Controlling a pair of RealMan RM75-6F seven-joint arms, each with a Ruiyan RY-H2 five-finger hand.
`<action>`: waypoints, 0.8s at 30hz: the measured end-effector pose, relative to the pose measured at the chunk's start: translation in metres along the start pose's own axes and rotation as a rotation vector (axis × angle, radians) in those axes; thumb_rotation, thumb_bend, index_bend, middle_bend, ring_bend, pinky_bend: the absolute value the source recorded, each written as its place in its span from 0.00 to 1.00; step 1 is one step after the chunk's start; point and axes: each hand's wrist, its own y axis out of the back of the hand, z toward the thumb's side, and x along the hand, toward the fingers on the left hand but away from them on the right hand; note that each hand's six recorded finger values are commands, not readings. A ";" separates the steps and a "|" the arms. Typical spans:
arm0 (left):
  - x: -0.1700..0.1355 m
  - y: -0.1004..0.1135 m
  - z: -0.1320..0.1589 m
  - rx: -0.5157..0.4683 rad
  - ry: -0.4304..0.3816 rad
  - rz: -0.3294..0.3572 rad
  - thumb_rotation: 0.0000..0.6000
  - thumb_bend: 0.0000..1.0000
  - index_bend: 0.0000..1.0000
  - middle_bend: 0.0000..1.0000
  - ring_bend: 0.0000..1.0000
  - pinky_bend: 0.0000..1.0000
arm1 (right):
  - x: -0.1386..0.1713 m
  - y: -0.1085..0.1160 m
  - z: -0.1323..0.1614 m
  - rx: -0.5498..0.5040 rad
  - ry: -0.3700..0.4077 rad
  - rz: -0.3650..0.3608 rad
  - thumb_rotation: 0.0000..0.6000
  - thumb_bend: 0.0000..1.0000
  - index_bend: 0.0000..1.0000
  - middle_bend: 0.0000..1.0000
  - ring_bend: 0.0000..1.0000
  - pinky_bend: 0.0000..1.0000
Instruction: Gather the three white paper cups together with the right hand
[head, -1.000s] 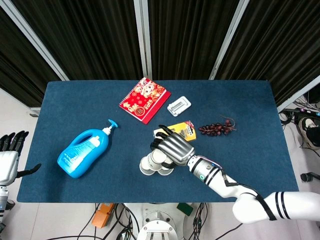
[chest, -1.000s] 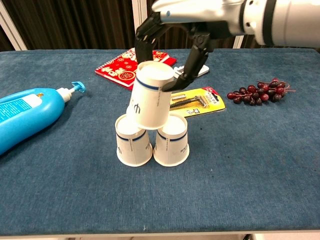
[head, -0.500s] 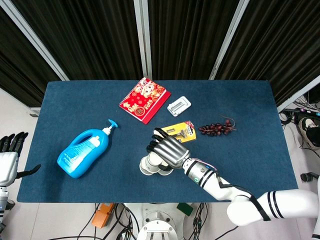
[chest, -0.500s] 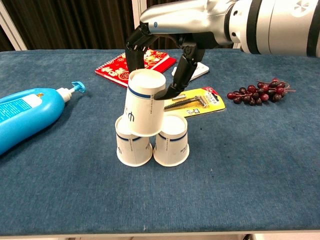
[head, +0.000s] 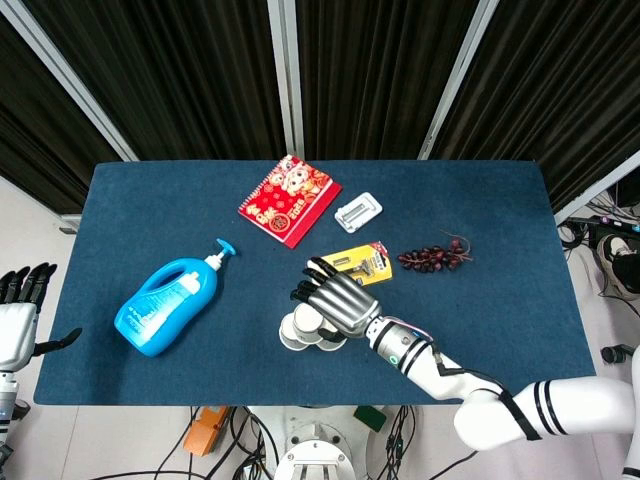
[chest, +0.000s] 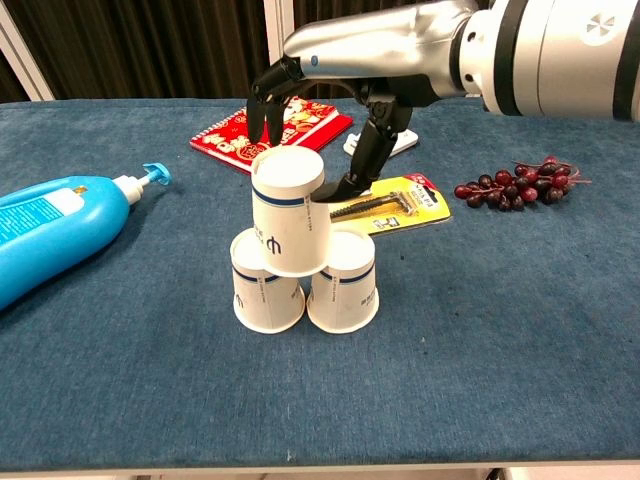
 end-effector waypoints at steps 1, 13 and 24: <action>0.000 0.000 0.000 -0.001 0.000 0.000 0.87 0.15 0.02 0.06 0.00 0.00 | 0.001 0.001 0.000 -0.001 -0.001 -0.006 1.00 0.41 0.24 0.27 0.13 0.02; 0.006 0.000 0.001 -0.027 -0.010 0.008 0.87 0.15 0.02 0.06 0.00 0.00 | 0.076 0.019 -0.085 -0.010 -0.288 -0.243 1.00 0.40 0.06 0.15 0.05 0.01; 0.009 -0.004 0.016 -0.045 -0.037 0.040 0.87 0.15 0.02 0.06 0.00 0.00 | 0.241 -0.050 -0.189 -0.102 -0.680 -0.370 1.00 0.38 0.00 0.06 0.00 0.00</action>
